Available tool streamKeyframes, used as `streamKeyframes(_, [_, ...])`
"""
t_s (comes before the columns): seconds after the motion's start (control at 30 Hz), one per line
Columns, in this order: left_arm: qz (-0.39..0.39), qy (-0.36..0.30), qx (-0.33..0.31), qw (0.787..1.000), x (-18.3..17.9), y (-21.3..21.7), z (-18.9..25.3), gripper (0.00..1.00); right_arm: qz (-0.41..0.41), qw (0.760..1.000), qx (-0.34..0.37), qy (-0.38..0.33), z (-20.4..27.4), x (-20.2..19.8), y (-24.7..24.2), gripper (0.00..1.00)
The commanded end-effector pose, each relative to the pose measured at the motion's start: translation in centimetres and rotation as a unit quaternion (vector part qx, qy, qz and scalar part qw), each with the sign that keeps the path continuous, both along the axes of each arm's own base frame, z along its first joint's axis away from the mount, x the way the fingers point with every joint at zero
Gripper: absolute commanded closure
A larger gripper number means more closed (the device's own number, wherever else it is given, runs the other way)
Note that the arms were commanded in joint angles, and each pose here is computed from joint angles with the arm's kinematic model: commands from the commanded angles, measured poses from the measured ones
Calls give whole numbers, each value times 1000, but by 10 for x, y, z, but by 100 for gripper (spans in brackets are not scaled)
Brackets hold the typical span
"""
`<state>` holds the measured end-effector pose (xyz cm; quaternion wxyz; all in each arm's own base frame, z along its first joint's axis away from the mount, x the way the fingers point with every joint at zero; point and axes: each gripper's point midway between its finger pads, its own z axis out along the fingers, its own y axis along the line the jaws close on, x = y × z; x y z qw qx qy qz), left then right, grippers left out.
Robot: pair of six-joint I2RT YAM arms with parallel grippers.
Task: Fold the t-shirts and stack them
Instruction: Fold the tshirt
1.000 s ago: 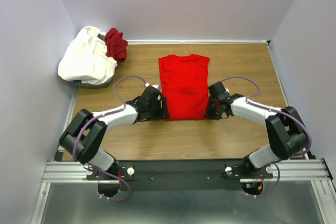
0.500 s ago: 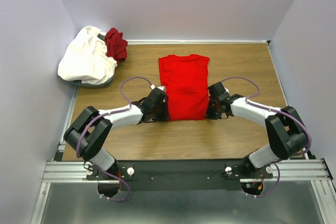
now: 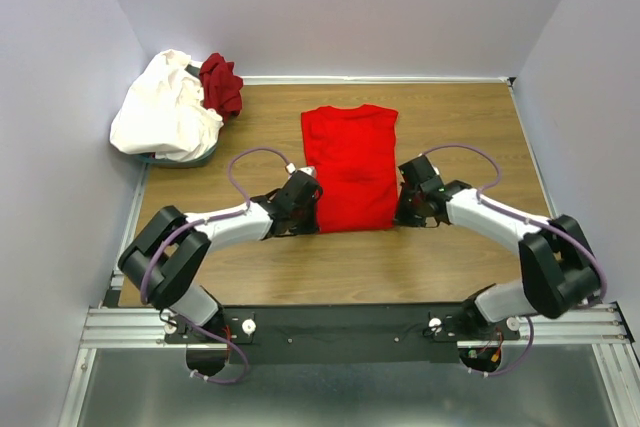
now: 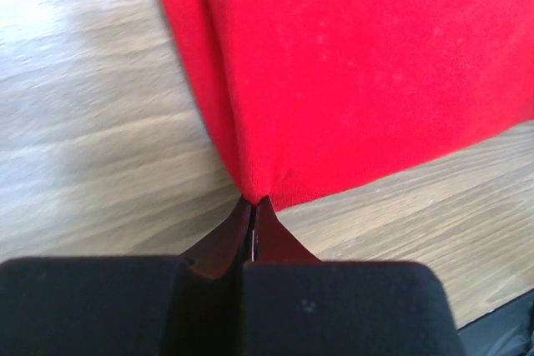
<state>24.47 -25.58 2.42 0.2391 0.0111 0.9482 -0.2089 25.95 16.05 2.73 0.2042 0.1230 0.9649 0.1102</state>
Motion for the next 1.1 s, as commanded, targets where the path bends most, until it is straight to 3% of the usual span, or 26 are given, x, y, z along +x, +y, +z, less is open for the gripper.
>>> streamKeyframes(0.0, [1, -19, 44, 999, -5, 20, 13, 100, 6, 1000, -12, -15, 25, -8, -13, 99])
streamKeyframes(0.23, [-24, -54, 3, 998, -18, 14, 71, 100, 11, 999, -10, -45, 82, -20, -22, 99])
streamKeyframes(0.7, [-54, -64, -97, 992, -75, -3, 155, 100, -22, 996, 21, -88, 165, -47, -38, 100])
streamKeyframes(1.07, [-36, -72, -140, 987, -86, -5, 188, 100, -36, 995, 4, -96, 186, -49, -49, 99])
